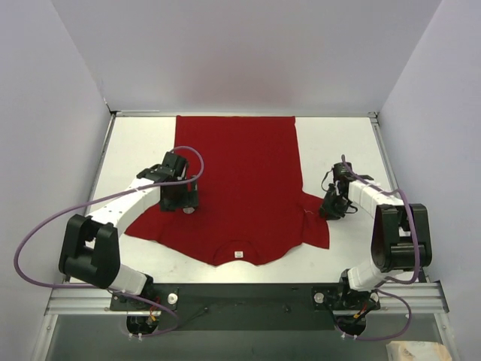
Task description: Pin the brooch onto the clothing
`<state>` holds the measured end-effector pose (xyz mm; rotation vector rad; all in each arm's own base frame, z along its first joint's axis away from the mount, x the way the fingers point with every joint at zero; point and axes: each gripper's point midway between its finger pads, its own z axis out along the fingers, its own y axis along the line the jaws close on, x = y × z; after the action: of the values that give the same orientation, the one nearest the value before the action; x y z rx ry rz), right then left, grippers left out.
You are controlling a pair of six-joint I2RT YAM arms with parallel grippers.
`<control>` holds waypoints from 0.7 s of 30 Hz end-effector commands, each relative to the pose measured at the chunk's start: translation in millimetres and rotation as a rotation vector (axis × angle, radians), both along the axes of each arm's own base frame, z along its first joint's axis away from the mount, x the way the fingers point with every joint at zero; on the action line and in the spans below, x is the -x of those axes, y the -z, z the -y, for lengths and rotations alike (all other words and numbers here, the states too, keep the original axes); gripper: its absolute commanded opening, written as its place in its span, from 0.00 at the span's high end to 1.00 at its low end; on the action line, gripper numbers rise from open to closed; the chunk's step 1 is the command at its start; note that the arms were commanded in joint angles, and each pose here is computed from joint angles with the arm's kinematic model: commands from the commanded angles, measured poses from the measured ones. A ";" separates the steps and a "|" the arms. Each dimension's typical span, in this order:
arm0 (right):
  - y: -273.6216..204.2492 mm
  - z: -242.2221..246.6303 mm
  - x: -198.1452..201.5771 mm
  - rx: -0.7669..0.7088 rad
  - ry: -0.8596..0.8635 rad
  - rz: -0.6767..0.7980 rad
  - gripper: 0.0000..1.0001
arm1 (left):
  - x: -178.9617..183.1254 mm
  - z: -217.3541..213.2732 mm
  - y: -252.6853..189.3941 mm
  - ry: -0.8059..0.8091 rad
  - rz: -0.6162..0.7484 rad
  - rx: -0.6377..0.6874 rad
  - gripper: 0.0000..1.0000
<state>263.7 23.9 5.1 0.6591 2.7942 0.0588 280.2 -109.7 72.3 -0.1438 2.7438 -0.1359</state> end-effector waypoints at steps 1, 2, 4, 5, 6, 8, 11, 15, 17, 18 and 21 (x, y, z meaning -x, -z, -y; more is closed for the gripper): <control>1.2 18.7 11.5 0.116 0.001 -0.099 0.80 | -1.5 14.8 3.9 -0.022 0.018 0.086 0.15; -1.9 21.3 9.5 0.131 -0.003 -0.105 0.83 | 1.6 13.4 10.4 -0.024 -0.002 0.076 0.15; -3.6 28.0 6.9 0.172 -0.008 -0.117 0.84 | 8.3 9.7 21.0 -0.027 -0.035 0.058 0.15; -7.2 30.1 4.0 0.187 -0.013 -0.119 0.84 | 11.7 7.3 27.4 -0.031 -0.060 0.042 0.15; -8.8 33.0 3.3 0.201 -0.012 -0.122 0.84 | 14.1 5.3 31.5 -0.032 -0.073 0.030 0.15; -11.9 40.0 2.2 0.241 -0.013 -0.126 0.84 | 19.5 2.3 40.6 -0.032 -0.109 0.011 0.15; -18.5 46.3 -2.6 0.285 -0.023 -0.124 0.83 | 25.0 -0.3 50.2 -0.033 -0.141 -0.002 0.15; -25.1 48.5 -6.7 0.317 -0.038 -0.114 0.82 | 30.1 -4.8 58.0 -0.036 -0.171 -0.028 0.15; -29.0 48.8 -7.0 0.346 -0.045 -0.103 0.81 | 30.0 -7.0 58.9 -0.041 -0.171 -0.040 0.15; -33.7 47.5 -8.1 0.347 -0.051 -0.086 0.81 | 30.0 -7.9 59.0 -0.043 -0.171 -0.045 0.15; -47.8 43.0 -12.8 0.374 -0.066 -0.027 0.73 | 27.8 -9.7 56.6 -0.042 -0.161 -0.059 0.15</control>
<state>278.9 -14.5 24.5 0.5461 2.7973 -0.3571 247.8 -105.2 17.2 -0.2006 2.9125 -0.0826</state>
